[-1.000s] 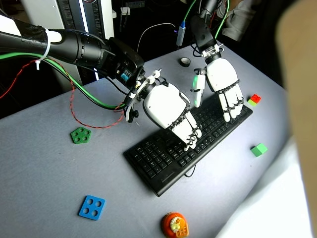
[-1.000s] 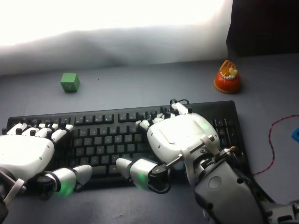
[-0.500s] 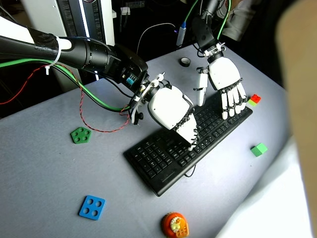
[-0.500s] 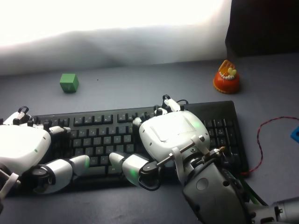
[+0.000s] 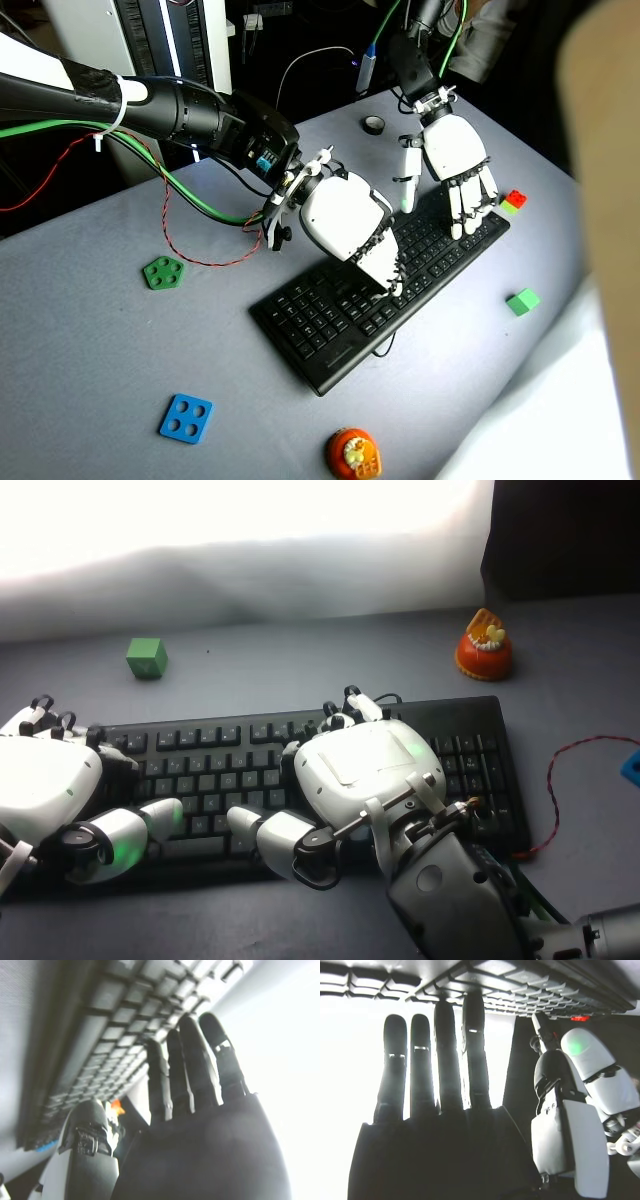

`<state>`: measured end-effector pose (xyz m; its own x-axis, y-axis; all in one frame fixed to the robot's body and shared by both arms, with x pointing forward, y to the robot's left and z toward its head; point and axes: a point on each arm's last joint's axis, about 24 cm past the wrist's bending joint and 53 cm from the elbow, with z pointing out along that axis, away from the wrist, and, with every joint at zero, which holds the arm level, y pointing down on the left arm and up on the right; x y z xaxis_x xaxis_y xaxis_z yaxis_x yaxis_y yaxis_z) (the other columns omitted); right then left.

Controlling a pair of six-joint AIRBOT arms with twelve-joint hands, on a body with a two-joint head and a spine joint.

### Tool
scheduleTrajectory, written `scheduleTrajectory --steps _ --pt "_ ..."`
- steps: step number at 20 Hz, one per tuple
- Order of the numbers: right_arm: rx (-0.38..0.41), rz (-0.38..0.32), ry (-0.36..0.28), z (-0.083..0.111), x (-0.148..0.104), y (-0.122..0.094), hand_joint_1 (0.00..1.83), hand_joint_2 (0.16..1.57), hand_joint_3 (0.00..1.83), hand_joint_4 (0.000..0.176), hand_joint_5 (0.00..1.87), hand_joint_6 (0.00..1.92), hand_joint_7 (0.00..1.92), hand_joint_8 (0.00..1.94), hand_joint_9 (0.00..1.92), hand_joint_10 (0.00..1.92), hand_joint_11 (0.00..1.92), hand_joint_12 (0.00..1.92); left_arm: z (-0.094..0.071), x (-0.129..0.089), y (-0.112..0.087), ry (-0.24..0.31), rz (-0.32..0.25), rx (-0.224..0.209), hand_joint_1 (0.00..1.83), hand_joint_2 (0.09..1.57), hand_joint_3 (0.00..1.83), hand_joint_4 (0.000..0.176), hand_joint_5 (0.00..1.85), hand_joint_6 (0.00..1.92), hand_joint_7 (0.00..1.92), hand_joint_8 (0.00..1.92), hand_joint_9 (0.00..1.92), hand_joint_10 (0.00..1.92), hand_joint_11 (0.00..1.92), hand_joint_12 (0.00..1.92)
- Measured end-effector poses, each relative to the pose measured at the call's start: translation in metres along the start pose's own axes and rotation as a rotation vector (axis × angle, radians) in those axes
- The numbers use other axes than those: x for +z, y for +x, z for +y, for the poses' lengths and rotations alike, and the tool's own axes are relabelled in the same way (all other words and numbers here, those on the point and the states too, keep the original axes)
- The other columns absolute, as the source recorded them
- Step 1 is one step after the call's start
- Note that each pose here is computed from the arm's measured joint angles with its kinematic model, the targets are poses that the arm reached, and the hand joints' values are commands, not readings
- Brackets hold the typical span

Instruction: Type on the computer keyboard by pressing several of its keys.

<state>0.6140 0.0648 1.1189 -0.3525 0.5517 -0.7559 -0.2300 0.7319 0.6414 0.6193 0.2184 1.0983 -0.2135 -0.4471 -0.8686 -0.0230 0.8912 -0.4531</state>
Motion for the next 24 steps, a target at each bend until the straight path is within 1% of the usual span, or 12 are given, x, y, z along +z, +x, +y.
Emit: scheduleTrajectory --steps 1,3,4,5,6,7,9,12,17,19,21,24 --pt "-0.001 -0.002 0.0 0.0 0.0 0.0 0.13 1.23 0.0 0.0 0.28 0.34 0.72 0.01 0.6 0.79 0.29 1.62 0.0 0.0 0.0 0.0 0.001 0.0 0.0 1.3 0.0 0.02 0.39 0.0 0.62 0.0 0.61 0.08 0.0 1.31" --pt "-0.007 -0.011 -0.003 0.001 0.002 -0.002 0.11 1.25 0.01 0.0 0.35 0.34 0.75 0.02 0.67 0.91 0.54 1.59 0.0 -0.001 0.004 -0.002 0.015 -0.002 0.0 1.32 0.01 0.05 0.26 0.0 0.54 0.0 0.7 0.12 0.17 1.37" --pt "-0.007 -0.013 -0.004 0.001 0.002 -0.003 0.08 1.26 0.01 0.0 0.38 0.34 0.75 0.02 0.63 0.96 0.48 1.63 0.0 -0.001 0.004 -0.003 0.016 -0.003 0.0 1.32 0.0 0.035 0.34 0.03 0.51 0.0 0.64 0.09 0.1 1.39" --pt "-0.007 -0.013 -0.005 0.001 0.002 -0.002 0.06 1.27 0.01 0.0 0.4 0.35 0.75 0.02 0.6 0.98 0.38 1.69 0.0 -0.001 0.004 -0.003 0.016 -0.001 0.0 1.33 0.01 0.005 0.46 0.08 0.52 0.01 0.59 0.07 0.02 1.38" --pt "-0.007 -0.013 -0.005 0.002 0.002 -0.002 0.04 1.27 0.01 0.0 0.47 0.4 0.76 0.02 0.48 1.02 0.19 1.73 0.001 -0.001 0.004 -0.005 0.017 -0.002 0.0 1.33 0.01 0.0 0.61 0.14 0.52 0.01 0.5 0.03 0.0 1.3" --pt "-0.005 -0.012 -0.005 0.001 0.003 -0.002 0.03 1.28 0.01 0.0 0.52 0.44 0.76 0.02 0.41 1.01 0.09 1.75 0.001 -0.001 0.004 -0.006 0.017 -0.003 0.0 1.34 0.0 0.0 0.71 0.12 0.54 0.0 0.47 0.01 0.0 1.27" --pt "-0.005 -0.012 -0.005 0.002 0.003 -0.002 0.01 1.28 0.0 0.0 0.57 0.57 0.77 0.02 0.34 1.0 0.0 1.77 0.001 -0.001 0.002 -0.005 0.01 -0.004 0.0 1.34 0.0 0.0 0.67 0.07 0.54 0.0 0.48 0.02 0.0 1.26" --pt "-0.005 -0.013 -0.005 0.002 0.003 -0.002 0.03 1.27 0.0 0.0 0.5 0.61 0.77 0.02 0.37 1.05 0.04 1.77 0.0 0.0 0.001 -0.005 0.009 -0.008 0.06 1.36 0.01 0.0 0.63 0.04 0.56 0.01 0.57 0.05 0.0 1.39" --pt "-0.021 -0.013 -0.003 0.003 0.003 -0.003 0.04 1.27 0.0 0.0 0.47 0.61 0.77 0.03 0.4 1.07 0.06 1.77 0.0 0.0 0.0 -0.004 0.011 -0.009 0.13 1.37 0.01 0.0 0.57 0.01 0.54 0.0 0.55 0.05 0.0 1.39" --pt "-0.021 -0.015 -0.003 0.004 0.004 -0.005 0.04 1.27 0.0 0.0 0.43 0.6 0.76 0.02 0.39 1.04 0.07 1.76 -0.001 0.0 -0.001 -0.009 0.016 -0.021 0.15 1.37 0.0 0.027 0.48 0.0 0.54 0.0 0.57 0.05 0.0 1.39" --pt "-0.015 -0.012 -0.001 0.004 0.004 -0.009 0.05 1.27 0.0 0.0 0.39 0.59 0.73 0.01 0.38 1.04 0.06 1.76 -0.003 0.001 -0.003 -0.01 0.019 -0.027 0.1 1.38 0.01 0.034 0.4 0.0 0.52 0.0 0.55 0.05 0.0 1.38" --pt "-0.021 -0.025 -0.013 0.005 0.0 -0.023 0.06 1.26 0.0 0.0 0.36 0.58 0.73 0.01 0.39 1.03 0.09 1.76 -0.007 0.002 -0.01 -0.005 0.021 -0.036 0.12 1.38 0.0 0.028 0.4 0.0 0.53 0.0 0.55 0.05 0.0 1.39"
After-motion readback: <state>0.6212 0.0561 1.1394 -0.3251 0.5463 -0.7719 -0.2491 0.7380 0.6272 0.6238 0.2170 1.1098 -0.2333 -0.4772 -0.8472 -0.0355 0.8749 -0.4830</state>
